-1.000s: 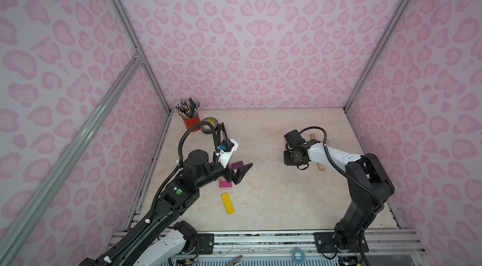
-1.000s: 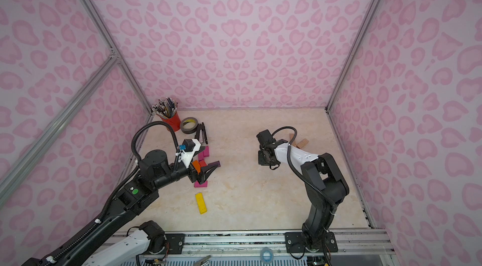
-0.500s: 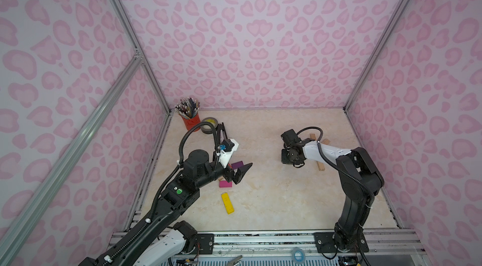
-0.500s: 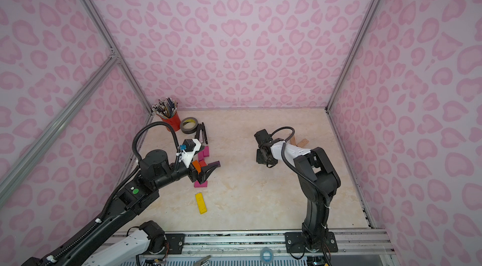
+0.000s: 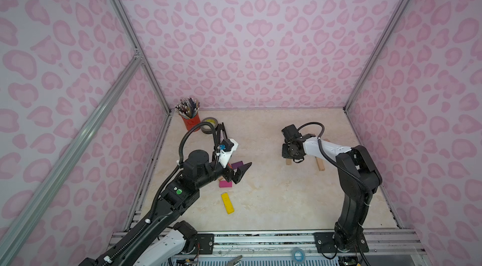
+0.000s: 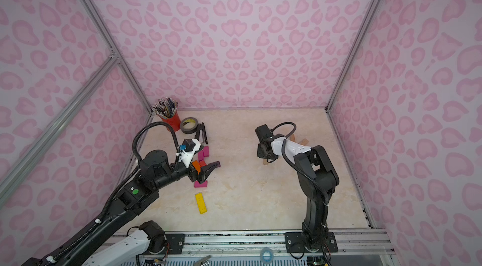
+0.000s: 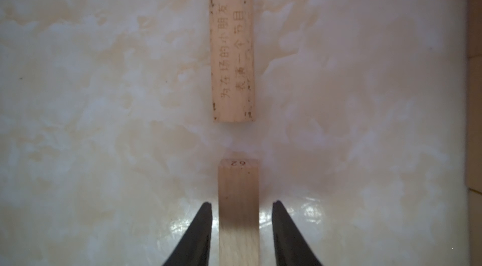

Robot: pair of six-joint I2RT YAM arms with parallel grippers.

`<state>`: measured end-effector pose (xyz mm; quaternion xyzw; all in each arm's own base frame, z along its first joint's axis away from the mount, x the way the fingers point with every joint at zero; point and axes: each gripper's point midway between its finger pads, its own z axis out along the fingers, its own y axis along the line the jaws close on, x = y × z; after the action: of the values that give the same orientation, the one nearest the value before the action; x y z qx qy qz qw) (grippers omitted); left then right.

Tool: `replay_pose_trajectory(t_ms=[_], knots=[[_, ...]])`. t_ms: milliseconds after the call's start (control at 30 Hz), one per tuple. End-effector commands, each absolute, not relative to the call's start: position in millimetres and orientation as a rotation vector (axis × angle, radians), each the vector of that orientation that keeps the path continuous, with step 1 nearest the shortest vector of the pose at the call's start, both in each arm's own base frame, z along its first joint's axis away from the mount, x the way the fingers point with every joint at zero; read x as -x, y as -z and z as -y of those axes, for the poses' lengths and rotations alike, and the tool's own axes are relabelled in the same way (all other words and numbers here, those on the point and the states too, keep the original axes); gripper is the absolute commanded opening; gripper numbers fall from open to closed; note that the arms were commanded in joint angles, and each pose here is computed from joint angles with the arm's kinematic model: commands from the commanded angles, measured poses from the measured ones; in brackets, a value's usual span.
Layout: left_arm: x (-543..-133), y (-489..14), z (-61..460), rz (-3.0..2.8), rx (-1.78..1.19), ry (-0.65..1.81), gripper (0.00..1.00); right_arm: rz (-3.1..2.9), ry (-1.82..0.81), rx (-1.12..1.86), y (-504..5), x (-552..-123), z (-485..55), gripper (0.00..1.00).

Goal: Assemble the letter k with building blocks
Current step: Assemble the building block at the center of the board.

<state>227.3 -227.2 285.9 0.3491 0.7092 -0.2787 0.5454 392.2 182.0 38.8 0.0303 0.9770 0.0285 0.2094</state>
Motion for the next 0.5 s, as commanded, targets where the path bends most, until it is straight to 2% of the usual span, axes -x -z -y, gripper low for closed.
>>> replay_pose_trajectory(t_ms=[0,100,467], knots=[[-228.8,-288.0,226.2,-1.669,-0.824,0.649,0.99,-2.733,-0.055,-0.080,-33.8,-392.0,-180.1,0.36],[-229.5,-286.8,226.3,-1.674,-0.822,0.648,0.99,-2.738,-0.055,-0.081,-31.1,-393.8,-180.3,0.31],[-231.3,-285.3,226.6,-1.680,-0.821,0.643,0.99,-2.752,-0.050,-0.086,-24.1,-396.7,-179.2,0.26]])
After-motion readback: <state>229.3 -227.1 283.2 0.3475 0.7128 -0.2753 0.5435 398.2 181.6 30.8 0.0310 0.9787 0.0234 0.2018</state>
